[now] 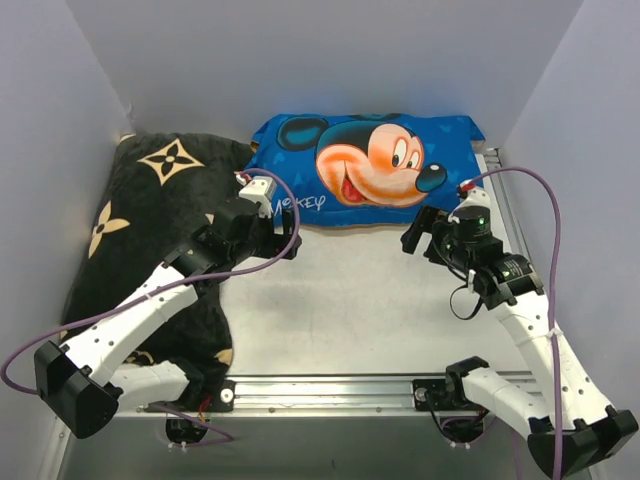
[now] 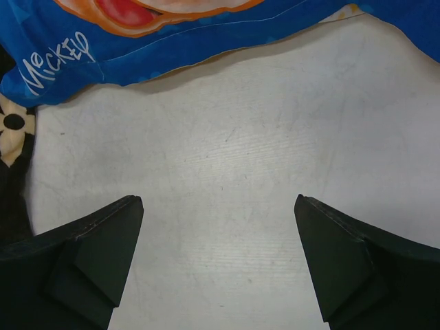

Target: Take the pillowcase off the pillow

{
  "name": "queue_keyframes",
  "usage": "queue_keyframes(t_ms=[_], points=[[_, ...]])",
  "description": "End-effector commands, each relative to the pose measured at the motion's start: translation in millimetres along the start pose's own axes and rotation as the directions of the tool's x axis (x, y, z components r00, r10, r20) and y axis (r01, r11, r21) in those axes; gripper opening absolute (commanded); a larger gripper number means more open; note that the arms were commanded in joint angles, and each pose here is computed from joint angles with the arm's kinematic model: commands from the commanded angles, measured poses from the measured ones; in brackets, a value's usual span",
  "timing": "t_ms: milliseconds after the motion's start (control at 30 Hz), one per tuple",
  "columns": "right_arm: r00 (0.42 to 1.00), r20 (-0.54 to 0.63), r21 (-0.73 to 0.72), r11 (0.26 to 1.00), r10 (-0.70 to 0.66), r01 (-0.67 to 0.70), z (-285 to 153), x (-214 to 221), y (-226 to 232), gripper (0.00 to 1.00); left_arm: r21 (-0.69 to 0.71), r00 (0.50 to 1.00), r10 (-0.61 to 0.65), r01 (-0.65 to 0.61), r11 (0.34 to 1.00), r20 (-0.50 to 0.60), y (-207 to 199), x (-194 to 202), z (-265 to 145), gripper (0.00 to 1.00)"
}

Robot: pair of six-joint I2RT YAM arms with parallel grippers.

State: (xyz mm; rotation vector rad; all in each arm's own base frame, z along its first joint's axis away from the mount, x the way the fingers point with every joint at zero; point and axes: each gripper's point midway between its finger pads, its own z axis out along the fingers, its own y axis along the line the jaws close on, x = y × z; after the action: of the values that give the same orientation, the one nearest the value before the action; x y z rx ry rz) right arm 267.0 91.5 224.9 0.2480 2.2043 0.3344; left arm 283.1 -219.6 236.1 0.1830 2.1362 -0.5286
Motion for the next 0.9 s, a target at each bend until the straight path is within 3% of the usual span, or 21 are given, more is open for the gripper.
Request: queue_keyframes(t_ms=[0, 200, 367, 533, 700, 867], points=[[0.999, 0.048, -0.001, 1.0, -0.01, 0.01, 2, -13, 2, 1.0, -0.025, 0.994, -0.036, 0.039, 0.999, 0.099, 1, -28, 7, 0.97], [1.0, 0.026, 0.049, 0.999, -0.015, 0.013, 35, -28, -3, 1.0, -0.096, 0.977, -0.137, 0.153, 0.984, 0.161, 20, -50, 43, 0.98], [0.978, 0.032, 0.113, 0.972, 0.205, -0.208, 77, -64, -57, 1.0, -0.215, 0.969, -0.185, 0.218, 0.952, 0.166, 62, -58, 100, 0.97], [0.968, 0.052, 0.159, 0.955, 0.244, -0.249, 116, -82, -83, 1.0, -0.204, 0.978, -0.152, 0.179, 0.962, 0.141, 82, -58, 153, 0.98], [0.961, 0.047, 0.173, 0.945, 0.274, -0.278, 151, -80, -100, 1.0, -0.181, 0.973, -0.162, 0.191, 0.965, 0.164, 108, -59, 176, 0.97], [0.946, 0.08, 0.146, 0.936, 0.313, -0.321, 189, -80, -115, 1.0, -0.123, 0.986, -0.114, 0.129, 0.984, 0.122, 108, -43, 204, 0.97]])
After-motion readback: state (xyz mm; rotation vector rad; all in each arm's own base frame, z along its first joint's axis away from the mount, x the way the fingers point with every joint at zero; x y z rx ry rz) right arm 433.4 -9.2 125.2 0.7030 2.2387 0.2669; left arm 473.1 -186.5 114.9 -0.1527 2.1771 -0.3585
